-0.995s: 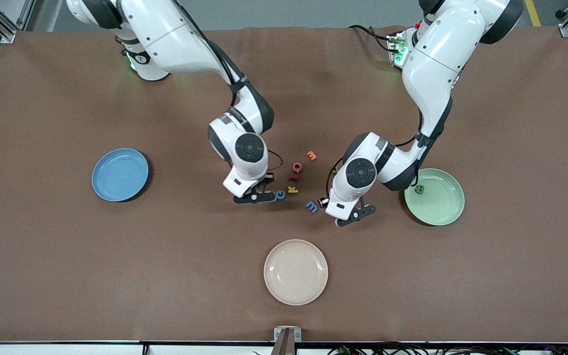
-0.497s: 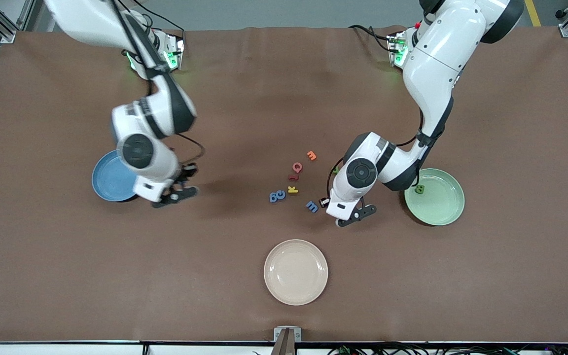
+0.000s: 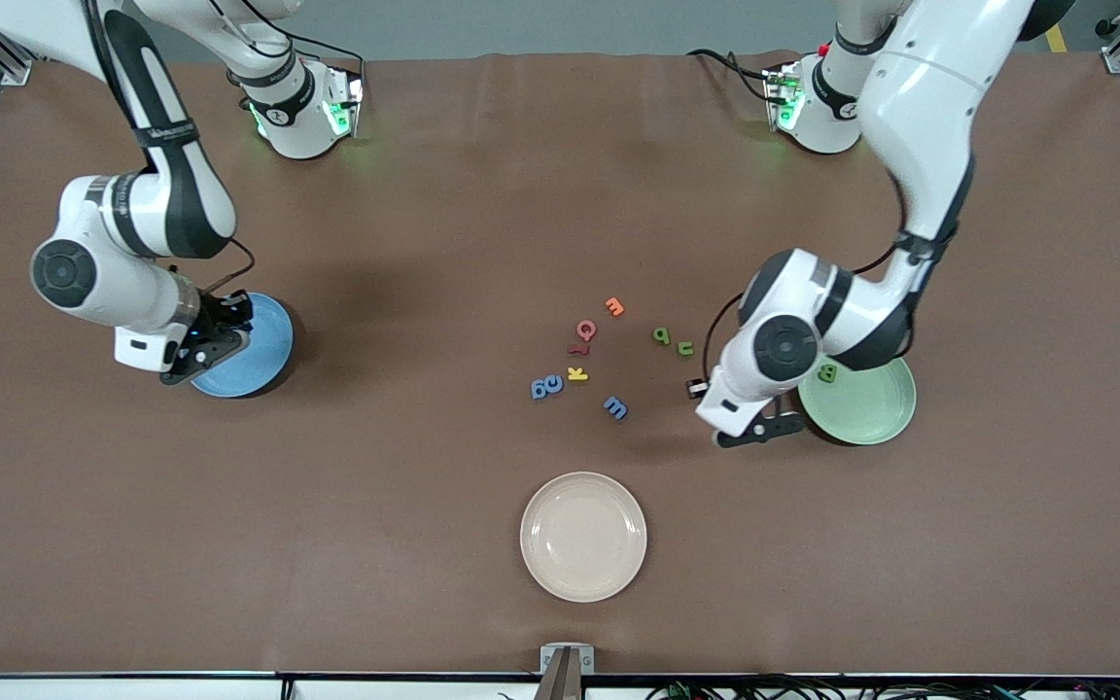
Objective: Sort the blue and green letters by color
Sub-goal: 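Carry the x to the blue plate while the left carries N, then open both grippers over the plates, dropping the x and N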
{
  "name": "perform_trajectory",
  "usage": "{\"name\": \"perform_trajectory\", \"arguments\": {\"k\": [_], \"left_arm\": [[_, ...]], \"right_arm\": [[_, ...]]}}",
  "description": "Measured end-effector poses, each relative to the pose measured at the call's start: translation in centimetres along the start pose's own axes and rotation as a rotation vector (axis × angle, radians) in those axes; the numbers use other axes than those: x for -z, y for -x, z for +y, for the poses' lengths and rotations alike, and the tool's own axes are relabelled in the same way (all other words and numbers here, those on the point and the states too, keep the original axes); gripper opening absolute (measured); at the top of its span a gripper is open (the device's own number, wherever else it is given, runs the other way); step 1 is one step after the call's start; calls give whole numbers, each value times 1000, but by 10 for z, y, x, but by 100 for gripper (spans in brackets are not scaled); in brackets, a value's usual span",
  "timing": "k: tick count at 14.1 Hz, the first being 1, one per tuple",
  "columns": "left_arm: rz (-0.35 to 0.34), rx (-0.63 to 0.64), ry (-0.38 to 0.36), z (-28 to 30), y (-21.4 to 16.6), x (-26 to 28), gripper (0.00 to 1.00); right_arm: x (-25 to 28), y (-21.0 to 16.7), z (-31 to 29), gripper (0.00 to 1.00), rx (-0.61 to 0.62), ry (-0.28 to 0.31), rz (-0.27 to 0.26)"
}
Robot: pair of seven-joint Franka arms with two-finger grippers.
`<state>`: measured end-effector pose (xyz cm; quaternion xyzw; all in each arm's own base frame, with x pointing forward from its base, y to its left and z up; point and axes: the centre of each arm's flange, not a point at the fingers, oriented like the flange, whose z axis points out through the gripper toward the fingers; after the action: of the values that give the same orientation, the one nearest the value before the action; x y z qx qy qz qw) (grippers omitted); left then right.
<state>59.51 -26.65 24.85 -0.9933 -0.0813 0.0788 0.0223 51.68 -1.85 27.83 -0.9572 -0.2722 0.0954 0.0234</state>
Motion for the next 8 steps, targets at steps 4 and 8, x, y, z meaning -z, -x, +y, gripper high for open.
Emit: {"name": "perform_trajectory", "arguments": {"k": [4,8], "left_arm": [[-39,-85,27,-79,-2,10,33],[-41,-149,20,-157,-7,-8,33]], "right_arm": [[-17,17,11,42,1,-2,10],[-17,14,7,83,7,-2,10]]}}
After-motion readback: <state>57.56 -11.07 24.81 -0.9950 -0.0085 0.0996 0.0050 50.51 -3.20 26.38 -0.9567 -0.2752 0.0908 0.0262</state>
